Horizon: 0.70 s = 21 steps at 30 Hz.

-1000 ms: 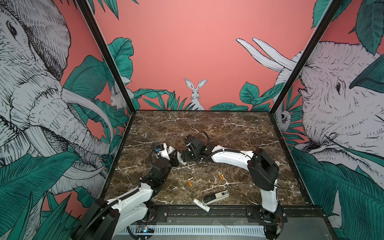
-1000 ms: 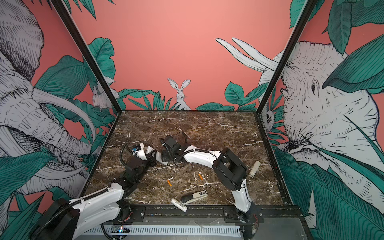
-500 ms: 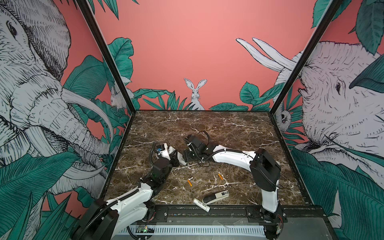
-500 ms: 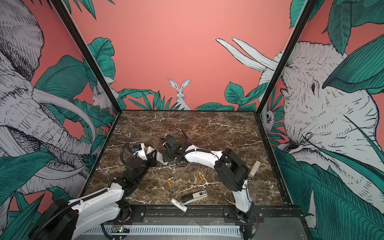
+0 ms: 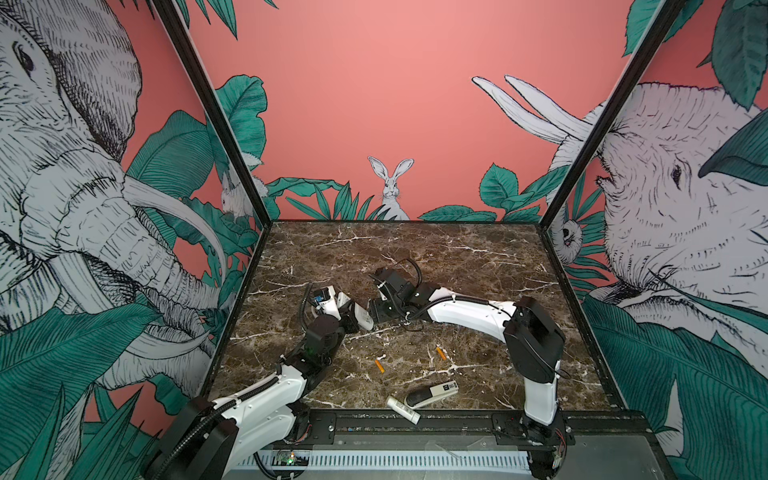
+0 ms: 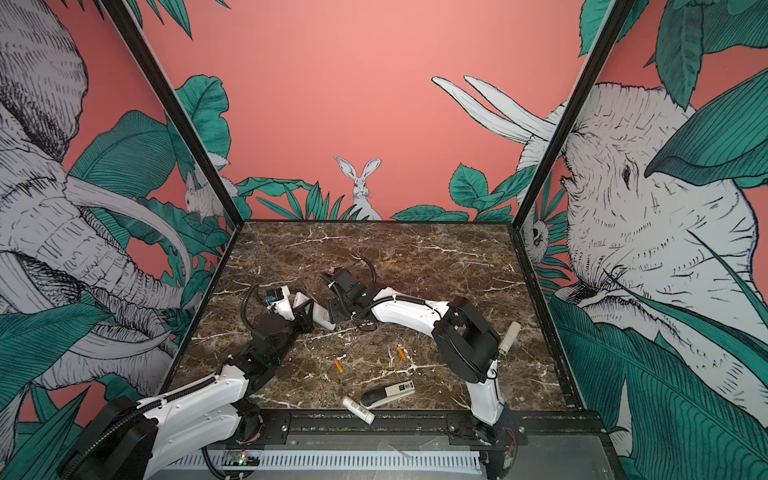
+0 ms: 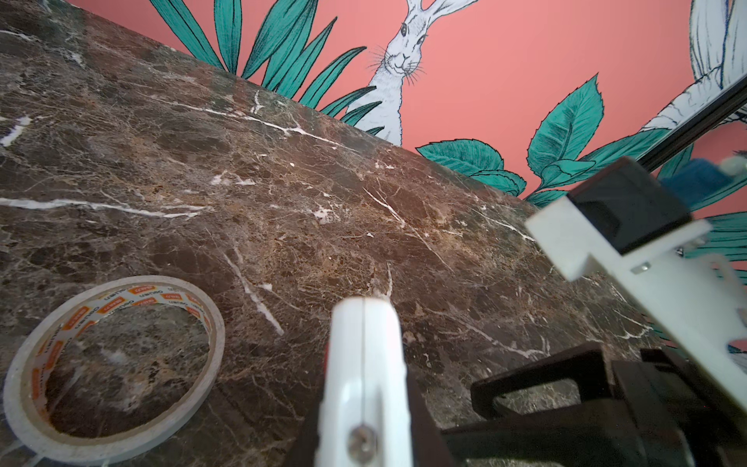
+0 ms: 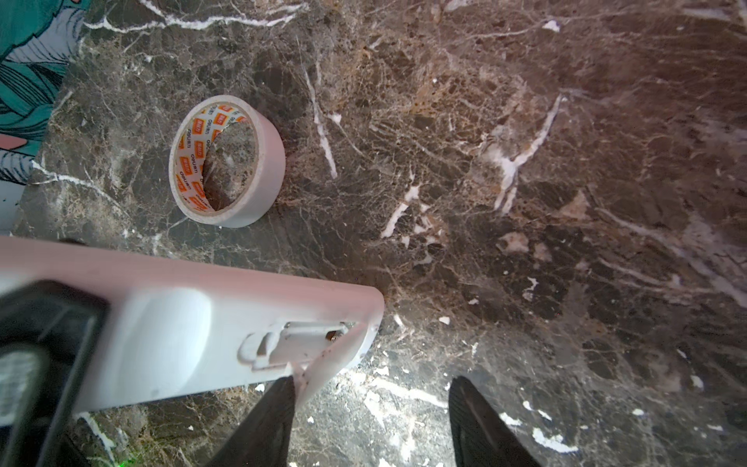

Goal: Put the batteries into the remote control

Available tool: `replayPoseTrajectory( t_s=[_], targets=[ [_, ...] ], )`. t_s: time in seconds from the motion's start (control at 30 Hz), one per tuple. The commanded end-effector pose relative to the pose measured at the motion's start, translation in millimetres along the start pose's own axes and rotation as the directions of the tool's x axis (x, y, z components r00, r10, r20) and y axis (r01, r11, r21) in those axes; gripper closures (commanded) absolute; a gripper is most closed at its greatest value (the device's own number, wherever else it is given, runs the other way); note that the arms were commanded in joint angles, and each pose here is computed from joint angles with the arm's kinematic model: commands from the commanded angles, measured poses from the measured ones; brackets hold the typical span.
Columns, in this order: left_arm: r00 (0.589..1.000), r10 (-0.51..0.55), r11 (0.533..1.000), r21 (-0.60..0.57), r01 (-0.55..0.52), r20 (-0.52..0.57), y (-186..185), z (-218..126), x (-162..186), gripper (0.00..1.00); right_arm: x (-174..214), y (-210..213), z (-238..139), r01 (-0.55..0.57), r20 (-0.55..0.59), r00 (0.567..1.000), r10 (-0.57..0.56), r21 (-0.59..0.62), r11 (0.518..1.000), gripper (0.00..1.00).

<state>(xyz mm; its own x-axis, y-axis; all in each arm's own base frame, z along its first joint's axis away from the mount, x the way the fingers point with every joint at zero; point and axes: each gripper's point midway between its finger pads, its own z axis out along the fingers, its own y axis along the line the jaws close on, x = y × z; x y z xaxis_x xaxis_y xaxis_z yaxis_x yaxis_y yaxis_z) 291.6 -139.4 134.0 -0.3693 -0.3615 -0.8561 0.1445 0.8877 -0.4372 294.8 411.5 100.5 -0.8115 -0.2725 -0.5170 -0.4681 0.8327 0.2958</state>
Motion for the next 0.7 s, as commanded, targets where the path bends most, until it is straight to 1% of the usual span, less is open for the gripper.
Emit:
replayPoseTrajectory(
  t_s=[0.0, 0.2, 0.37, 0.5, 0.67],
  targets=[
    [0.98, 0.091, 0.989, -0.099, -0.11, -0.176, 31.2, -4.1, 47.1, 1.0, -4.8, -2.0, -3.3, 0.026, -0.014, 1.0, -0.026, -0.002, 1.0, 0.4],
    [0.979, 0.093, 0.989, -0.099, -0.113, -0.18, 31.2, -3.6, 48.2, 1.0, -15.5, 9.3, -6.7, 0.048, 0.012, 0.999, -0.047, -0.05, 0.998, 0.39],
    [0.979, 0.091, 0.989, -0.096, -0.11, -0.181, 30.6, -3.1, 48.6, 1.0, -21.5, 16.0, -6.2, 0.065, 0.01, 0.998, -0.064, -0.075, 0.995, 0.39],
    [0.979, 0.096, 0.989, -0.093, -0.114, -0.182, 30.5, -4.4, 48.4, 1.0, -22.3, 11.8, -7.7, 0.048, 0.012, 0.999, -0.047, -0.078, 0.996, 0.39],
    [0.978, 0.125, 0.987, -0.075, -0.139, -0.166, 24.9, -5.2, 39.9, 1.0, -18.5, -10.1, -16.1, 0.018, 0.022, 1.0, -0.017, -0.052, 0.998, 0.39]
  ],
)
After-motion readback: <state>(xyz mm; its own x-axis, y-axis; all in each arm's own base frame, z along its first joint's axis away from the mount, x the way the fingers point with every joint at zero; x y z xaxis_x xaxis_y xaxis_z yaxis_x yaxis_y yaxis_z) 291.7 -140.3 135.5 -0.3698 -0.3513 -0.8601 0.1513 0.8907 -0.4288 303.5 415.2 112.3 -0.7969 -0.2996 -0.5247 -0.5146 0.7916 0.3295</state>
